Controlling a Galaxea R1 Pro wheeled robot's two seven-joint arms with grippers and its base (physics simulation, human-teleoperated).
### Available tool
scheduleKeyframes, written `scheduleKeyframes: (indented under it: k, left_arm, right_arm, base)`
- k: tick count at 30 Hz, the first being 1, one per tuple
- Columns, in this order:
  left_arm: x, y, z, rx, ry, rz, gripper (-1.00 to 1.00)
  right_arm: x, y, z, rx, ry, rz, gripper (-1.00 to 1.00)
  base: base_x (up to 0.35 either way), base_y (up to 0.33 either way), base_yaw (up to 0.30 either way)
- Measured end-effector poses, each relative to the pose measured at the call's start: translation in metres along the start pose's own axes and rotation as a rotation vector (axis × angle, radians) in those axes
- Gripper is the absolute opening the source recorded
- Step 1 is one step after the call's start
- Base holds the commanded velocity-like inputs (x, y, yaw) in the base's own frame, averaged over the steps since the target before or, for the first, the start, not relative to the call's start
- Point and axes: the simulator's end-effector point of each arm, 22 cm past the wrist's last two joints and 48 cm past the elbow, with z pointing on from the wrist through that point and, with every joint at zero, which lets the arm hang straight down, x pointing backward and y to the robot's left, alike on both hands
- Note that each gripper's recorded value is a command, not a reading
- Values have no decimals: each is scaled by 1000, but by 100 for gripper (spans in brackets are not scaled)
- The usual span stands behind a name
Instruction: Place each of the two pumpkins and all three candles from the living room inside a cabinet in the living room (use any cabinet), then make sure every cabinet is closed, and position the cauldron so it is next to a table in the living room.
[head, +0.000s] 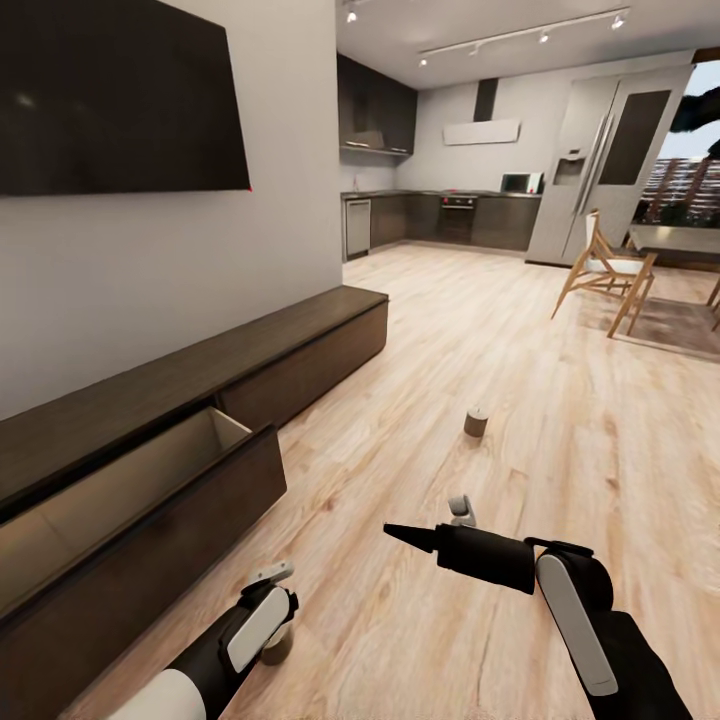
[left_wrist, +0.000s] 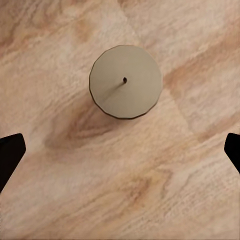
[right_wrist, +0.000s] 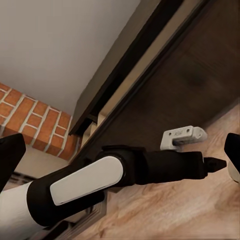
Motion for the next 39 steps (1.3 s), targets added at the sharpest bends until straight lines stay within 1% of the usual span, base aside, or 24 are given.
scheduleKeyframes:
  k: [23, 39]
  left_arm:
    - [34, 4, 33, -28, 82, 17, 100]
    - [58, 7, 53, -43, 136, 25, 100]
  right_arm:
    - [18, -43, 7, 27, 26, 90, 100]
    - [33, -69, 13, 42, 47, 148, 100]
  base:
    - [0, 0, 0]
    - [0, 0, 0]
